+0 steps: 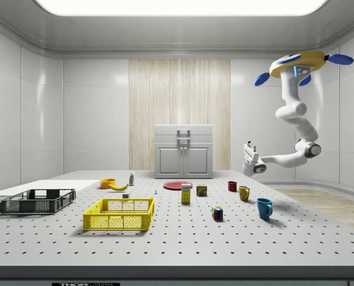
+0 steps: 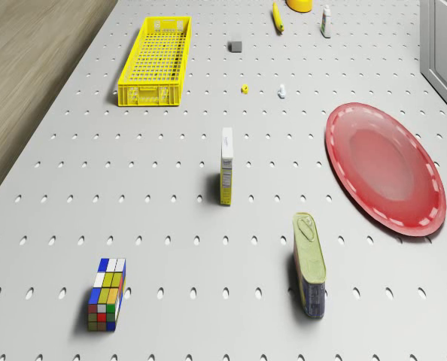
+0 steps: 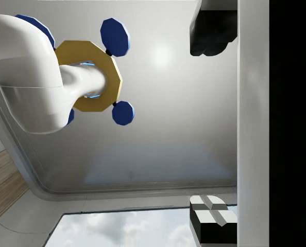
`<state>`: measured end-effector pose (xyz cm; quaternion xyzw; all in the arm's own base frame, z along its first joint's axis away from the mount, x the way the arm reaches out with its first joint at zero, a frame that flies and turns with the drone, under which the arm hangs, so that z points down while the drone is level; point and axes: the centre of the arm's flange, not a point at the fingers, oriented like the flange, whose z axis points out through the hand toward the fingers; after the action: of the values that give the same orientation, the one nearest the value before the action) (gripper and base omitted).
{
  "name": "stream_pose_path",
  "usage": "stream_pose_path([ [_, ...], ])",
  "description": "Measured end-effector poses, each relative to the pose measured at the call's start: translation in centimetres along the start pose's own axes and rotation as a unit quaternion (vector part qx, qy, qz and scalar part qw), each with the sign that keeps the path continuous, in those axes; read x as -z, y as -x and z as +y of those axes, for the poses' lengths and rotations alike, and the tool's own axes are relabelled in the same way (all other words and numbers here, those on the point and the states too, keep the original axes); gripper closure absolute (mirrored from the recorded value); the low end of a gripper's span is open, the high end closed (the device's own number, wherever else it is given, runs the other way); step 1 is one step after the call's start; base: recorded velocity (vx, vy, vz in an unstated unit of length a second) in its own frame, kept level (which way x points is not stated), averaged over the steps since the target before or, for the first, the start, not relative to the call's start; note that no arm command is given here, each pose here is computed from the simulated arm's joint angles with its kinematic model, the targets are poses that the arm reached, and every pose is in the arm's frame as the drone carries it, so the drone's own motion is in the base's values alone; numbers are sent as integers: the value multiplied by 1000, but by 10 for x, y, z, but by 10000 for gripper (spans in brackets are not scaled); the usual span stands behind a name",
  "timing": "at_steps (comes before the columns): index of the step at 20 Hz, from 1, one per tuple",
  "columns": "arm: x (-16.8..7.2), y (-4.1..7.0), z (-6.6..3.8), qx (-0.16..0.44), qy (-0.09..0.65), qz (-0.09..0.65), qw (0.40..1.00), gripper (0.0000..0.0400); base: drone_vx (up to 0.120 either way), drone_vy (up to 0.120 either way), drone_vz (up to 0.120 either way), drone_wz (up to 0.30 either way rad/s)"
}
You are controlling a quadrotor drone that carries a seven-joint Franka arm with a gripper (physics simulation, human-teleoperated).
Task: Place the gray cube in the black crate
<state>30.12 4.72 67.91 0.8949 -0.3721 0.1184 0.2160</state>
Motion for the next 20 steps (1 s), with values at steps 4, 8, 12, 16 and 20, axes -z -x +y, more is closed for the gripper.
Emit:
stream_pose_path([
  [4,-10,30,-29,5,151,152,977,0,120,0,0,0],
  [8,-53,63,-60,11,360,361,860,0,120,0,0,0],
  [12,-116,71,-67,16,538,536,650,0,120,0,0,0],
  [16,-156,60,-55,19,626,625,466,0,120,0,0,0],
  [20,-174,50,-44,22,661,660,357,0,120,0,0,0],
])
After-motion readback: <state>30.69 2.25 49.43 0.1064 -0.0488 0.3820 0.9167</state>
